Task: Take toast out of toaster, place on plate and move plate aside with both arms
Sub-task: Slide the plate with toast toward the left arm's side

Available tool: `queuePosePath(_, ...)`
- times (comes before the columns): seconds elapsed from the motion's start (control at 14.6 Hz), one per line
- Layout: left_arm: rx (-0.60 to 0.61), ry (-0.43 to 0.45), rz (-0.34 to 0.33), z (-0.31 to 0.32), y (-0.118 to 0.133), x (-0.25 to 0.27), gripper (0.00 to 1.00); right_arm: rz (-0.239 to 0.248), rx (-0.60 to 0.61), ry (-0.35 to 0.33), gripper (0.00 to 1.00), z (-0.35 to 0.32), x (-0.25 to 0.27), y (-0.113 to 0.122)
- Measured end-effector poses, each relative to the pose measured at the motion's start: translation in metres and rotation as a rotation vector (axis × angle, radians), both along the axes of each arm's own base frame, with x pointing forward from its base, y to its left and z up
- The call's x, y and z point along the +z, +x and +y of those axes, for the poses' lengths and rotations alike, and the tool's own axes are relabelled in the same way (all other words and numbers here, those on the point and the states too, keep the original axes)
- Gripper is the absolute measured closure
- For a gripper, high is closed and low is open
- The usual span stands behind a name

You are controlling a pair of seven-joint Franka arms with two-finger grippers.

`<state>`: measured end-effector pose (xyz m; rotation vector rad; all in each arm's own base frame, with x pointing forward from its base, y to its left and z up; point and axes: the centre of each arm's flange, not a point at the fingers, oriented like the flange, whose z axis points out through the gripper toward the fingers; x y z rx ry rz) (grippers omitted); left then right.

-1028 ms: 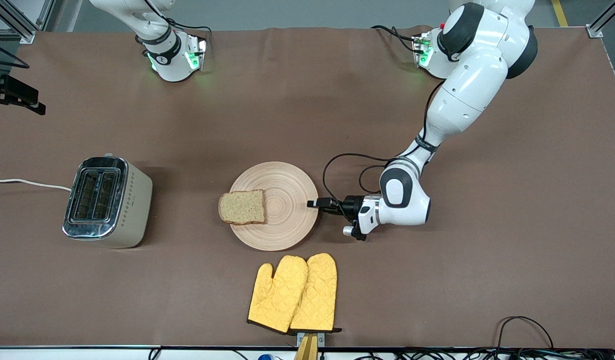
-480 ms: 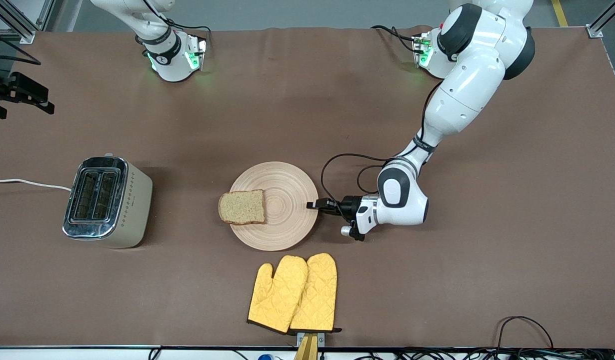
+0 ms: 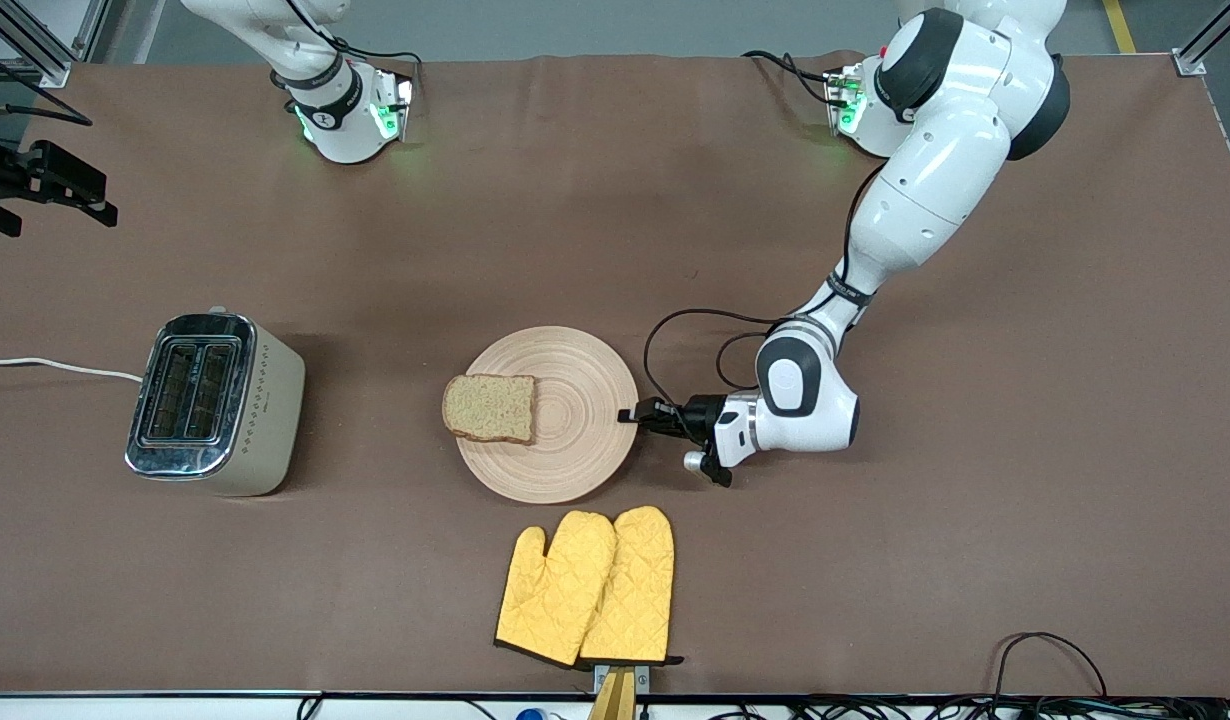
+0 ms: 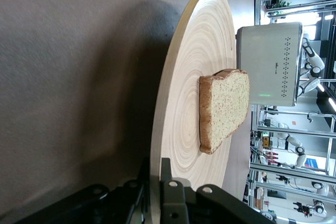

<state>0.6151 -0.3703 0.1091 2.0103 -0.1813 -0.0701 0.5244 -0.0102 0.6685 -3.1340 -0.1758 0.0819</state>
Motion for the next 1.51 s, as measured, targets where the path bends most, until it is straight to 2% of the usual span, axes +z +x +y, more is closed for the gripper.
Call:
queuePosePath(0.27, 0.069, -0.024, -0.042, 0.038, 0.038, 0.032, 0.91, -0.001, 0.011, 0.0, 0.0, 0.006, 0.0, 0.0)
queuePosePath(0.55, 0.162, -0.085, -0.027, 0.109, 0.082, 0.107, 0.91, -0.001, 0.012, 0.0, 0.0, 0.006, 0.0, 0.0)
queuePosePath(0.75, 0.186, -0.14, -0.016, 0.187, 0.103, 0.134, 0.91, -0.001, 0.012, 0.0, 0.0, 0.007, 0.0, 0.0)
queuePosePath(1.1, 0.202, -0.09, 0.003, 0.318, 0.106, 0.12, 0.91, -0.005, 0.013, 0.0, 0.0, 0.007, 0.0, 0.001)
queuePosePath(1.23, 0.229, -0.095, 0.03, 0.365, 0.098, 0.111, 0.91, -0.005, 0.013, -0.001, 0.0, 0.007, 0.0, 0.001)
queuePosePath(1.51, 0.231, -0.021, 0.064, 0.457, 0.075, 0.09, 0.91, -0.005, 0.014, -0.001, 0.0, 0.008, 0.0, 0.001)
